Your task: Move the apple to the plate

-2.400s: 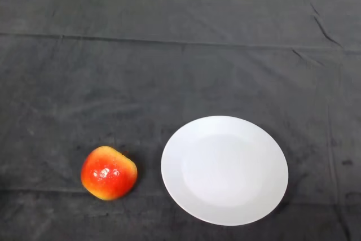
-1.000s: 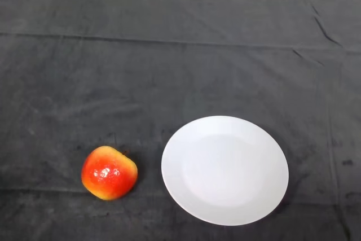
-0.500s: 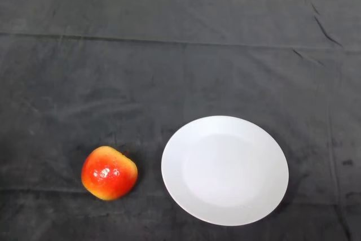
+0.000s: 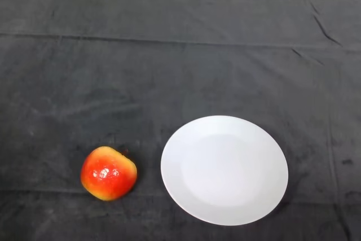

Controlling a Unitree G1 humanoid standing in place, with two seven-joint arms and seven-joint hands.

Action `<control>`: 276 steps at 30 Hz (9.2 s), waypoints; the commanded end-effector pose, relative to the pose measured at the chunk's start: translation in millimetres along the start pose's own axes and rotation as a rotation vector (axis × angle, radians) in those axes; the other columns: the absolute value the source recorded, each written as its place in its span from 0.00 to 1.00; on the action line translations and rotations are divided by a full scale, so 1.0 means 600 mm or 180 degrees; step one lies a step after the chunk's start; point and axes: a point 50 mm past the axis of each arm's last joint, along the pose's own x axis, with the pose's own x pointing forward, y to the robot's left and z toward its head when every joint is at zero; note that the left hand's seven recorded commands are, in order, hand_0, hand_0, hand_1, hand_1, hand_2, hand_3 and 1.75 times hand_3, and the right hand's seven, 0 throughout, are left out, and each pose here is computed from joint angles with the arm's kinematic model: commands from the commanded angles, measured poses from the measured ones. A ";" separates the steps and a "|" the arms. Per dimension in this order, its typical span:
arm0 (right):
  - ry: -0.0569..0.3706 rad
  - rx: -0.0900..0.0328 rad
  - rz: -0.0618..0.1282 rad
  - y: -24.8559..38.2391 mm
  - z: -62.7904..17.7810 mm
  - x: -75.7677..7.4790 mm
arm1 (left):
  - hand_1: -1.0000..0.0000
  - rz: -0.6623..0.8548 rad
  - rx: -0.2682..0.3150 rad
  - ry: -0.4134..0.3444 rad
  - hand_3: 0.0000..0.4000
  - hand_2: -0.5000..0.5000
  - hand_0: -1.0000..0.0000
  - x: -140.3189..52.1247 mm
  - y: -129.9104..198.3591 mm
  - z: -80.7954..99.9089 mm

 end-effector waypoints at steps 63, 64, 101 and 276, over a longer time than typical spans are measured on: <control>-0.0089 0.0037 0.0073 0.015 0.012 0.006 | 1.00 -0.2158 0.0318 -0.0652 0.00 0.50 1.00 -0.135 -0.219 0.104; -0.0089 0.0037 0.0073 0.015 0.012 0.006 | 1.00 -0.2197 0.0367 -0.0627 0.00 0.50 1.00 -0.136 -0.219 0.101; -0.0090 0.0046 0.0074 0.015 0.012 0.006 | 0.80 -0.2674 0.1376 -0.0117 0.20 0.56 0.92 -0.128 -0.199 0.030; -0.0091 0.0051 0.0076 0.015 0.012 0.006 | 1.00 0.0257 0.0079 -0.1044 0.00 0.50 1.00 -0.016 0.042 0.187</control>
